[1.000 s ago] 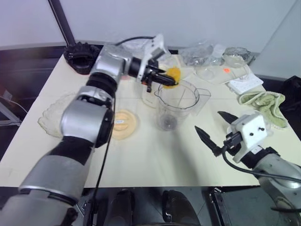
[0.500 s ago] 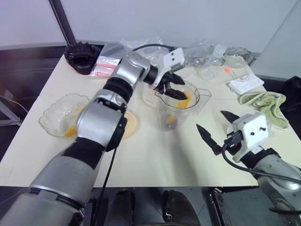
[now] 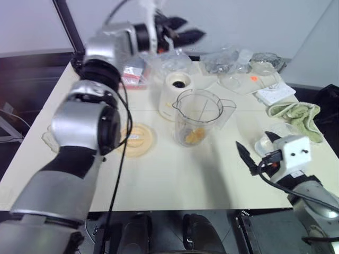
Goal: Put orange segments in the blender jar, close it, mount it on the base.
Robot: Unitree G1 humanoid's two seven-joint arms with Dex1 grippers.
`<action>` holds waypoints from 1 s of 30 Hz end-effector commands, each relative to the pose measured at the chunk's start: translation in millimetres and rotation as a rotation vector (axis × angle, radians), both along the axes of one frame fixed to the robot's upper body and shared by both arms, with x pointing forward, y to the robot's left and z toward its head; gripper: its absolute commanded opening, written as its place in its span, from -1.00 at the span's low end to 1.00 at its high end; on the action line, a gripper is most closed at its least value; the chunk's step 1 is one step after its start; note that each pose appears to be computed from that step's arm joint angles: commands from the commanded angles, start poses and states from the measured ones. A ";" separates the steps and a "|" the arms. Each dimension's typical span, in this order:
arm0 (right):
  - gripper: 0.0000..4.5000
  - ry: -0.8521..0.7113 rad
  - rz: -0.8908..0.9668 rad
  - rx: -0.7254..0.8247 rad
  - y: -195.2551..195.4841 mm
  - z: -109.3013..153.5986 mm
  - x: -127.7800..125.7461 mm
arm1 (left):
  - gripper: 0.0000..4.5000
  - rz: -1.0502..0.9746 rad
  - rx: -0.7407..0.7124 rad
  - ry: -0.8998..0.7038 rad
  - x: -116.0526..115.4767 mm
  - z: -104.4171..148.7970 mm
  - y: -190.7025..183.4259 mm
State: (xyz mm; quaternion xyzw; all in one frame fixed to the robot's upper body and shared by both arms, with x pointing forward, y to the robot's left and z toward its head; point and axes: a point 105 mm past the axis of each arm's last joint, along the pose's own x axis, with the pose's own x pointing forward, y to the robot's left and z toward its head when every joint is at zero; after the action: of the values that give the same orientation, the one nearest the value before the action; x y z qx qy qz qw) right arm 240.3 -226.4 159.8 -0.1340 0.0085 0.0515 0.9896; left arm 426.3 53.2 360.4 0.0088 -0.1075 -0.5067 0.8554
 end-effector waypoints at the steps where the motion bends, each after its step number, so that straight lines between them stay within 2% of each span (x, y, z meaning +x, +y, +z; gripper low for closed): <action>1: 1.00 -0.104 -0.153 -0.022 -27.2 12.3 2.9 | 0.99 0.054 0.063 -0.089 -10.1 -12.4 22.7; 3: 1.00 -0.116 -0.211 -0.017 -38.3 11.1 8.3 | 0.99 0.123 0.209 -0.124 -21.8 -49.4 34.8; 5: 1.00 -0.123 -0.282 0.004 -51.4 10.0 12.9 | 0.99 0.130 0.250 -0.098 -42.6 -80.1 38.1; 8: 1.00 -0.108 -0.359 -0.002 -67.8 5.6 14.7 | 0.99 0.102 0.230 -0.013 -65.8 -102.5 33.7; 10: 1.00 -0.084 -0.427 0.011 -79.9 -2.1 14.2 | 0.99 -0.005 0.178 0.080 -89.9 -119.6 29.5; 12: 1.00 -0.032 -0.473 -0.006 -96.0 -14.3 14.6 | 0.99 -0.061 0.140 0.111 -112.5 -131.3 24.8; 14: 1.00 0.009 -0.486 -0.041 -107.1 -20.7 16.5 | 0.99 -0.051 0.157 0.101 -122.3 -139.3 22.0; 21: 1.00 0.079 -0.585 -0.062 -134.3 -31.9 7.6 | 0.99 -0.049 0.202 0.139 -134.1 -153.8 21.1; 25: 1.00 0.108 -0.636 -0.048 -144.0 -43.3 4.4 | 0.99 -0.016 0.209 0.144 -128.3 -153.4 23.1; 30: 1.00 0.124 -0.653 -0.009 -152.7 -56.7 14.3 | 0.99 -0.019 0.230 0.154 -124.9 -154.5 20.7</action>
State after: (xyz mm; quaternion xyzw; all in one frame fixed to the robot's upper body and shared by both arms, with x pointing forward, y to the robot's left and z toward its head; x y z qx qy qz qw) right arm 253.3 -372.9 92.7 -0.1179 0.1336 -0.2496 0.9518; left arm 304.7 79.3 197.1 0.0567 0.0371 -0.5114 0.8567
